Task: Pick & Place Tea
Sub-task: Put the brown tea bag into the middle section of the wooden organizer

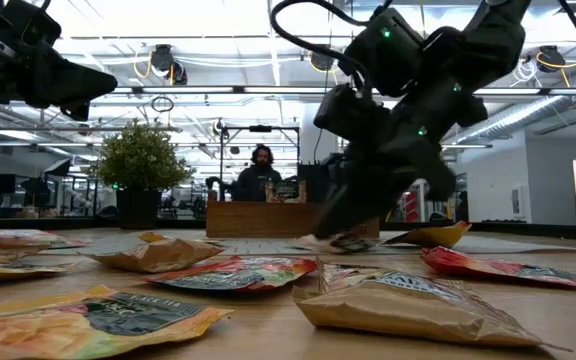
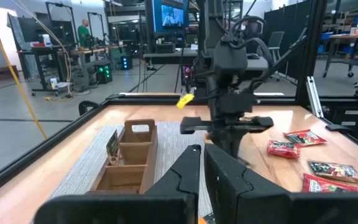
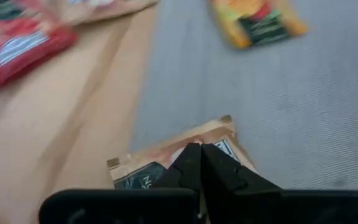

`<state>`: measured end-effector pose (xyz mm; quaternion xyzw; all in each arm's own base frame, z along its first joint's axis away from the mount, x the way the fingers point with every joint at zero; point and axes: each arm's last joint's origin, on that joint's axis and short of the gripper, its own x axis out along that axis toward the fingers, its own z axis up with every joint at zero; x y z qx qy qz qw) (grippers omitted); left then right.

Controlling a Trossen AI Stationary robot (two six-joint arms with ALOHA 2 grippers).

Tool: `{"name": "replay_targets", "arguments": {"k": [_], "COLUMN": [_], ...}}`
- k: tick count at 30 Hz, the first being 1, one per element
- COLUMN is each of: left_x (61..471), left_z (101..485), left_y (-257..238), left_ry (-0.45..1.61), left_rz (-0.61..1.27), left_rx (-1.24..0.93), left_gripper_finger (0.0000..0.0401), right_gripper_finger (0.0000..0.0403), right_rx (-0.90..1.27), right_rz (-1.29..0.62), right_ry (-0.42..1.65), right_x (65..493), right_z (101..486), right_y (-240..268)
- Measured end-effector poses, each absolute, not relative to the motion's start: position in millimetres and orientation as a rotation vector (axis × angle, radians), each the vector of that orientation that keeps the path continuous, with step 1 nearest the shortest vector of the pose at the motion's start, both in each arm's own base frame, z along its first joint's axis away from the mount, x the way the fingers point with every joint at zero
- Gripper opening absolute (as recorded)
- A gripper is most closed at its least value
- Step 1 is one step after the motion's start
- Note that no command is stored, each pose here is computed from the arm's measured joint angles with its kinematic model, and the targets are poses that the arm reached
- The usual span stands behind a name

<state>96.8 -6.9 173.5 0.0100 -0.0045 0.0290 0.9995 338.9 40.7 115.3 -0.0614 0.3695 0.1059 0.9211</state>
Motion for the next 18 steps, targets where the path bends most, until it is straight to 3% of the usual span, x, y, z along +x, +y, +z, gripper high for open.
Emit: {"name": "replay_targets", "arguments": {"k": [8,18], "left_x": [97,97], "left_z": [174,174], "left_y": [-7,-7], "left_ry": [-0.009,-0.009], "left_rz": [0.058,0.058], "left_rx": [0.02,0.02], "left_gripper_finger": [0.0031,0.0031], "right_gripper_finger": [0.0,0.0], "right_rx": [-0.044,0.034], "right_rz": [0.319,0.173], "right_ry": [0.968,1.258], "right_x": [320,281], "right_z": [123,144], "right_y": [46,44]}}
